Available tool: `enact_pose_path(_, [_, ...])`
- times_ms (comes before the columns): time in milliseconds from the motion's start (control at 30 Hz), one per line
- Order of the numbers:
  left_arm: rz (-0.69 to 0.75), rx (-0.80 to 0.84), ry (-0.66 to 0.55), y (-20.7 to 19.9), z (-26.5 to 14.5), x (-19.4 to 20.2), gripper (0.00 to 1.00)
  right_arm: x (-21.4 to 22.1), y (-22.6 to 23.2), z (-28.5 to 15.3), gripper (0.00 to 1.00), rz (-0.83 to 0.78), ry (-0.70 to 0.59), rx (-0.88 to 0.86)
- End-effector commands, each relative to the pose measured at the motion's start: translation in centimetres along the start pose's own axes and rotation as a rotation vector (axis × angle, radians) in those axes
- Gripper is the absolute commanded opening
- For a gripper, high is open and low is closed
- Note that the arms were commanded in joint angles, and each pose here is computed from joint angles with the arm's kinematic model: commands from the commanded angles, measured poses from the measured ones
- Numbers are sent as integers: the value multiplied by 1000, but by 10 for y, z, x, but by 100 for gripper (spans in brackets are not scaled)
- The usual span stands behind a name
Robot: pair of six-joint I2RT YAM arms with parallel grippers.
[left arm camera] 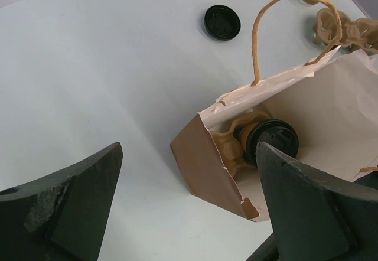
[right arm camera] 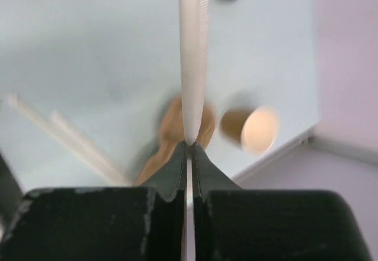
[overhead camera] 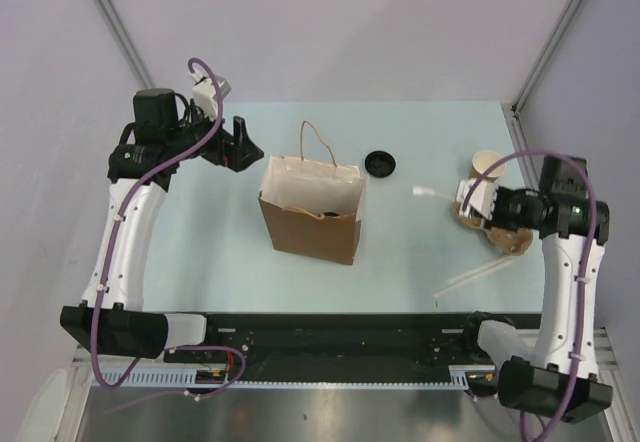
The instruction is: Pack the takeout coffee
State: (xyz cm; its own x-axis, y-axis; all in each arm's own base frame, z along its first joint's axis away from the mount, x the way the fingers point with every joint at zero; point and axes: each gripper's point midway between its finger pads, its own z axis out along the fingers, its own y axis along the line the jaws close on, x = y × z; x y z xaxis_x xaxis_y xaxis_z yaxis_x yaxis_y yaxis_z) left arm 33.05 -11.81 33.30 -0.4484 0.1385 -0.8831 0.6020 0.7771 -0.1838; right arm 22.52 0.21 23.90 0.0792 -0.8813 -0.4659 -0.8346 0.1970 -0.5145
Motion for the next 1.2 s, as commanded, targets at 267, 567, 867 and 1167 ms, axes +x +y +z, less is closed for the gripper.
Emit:
enact_pose_path(267, [-4,-51,-58,2,-11,-6,99,-291,-87,-67,0,361,-843,-56])
enact_pose_path(567, [27,351,-357,-75,-56,-46,99,-368,-90,-43,0,529,-1069,-217])
enact_pose_path(867, [343,458,-644,-152,-103,-125,91,-400,-58,-12,0,569,-1094,-378])
enact_pose_path(1167, [253,546,-599,-175,-71,-144,78,-401,-39,-2,0,562,-1067,-408])
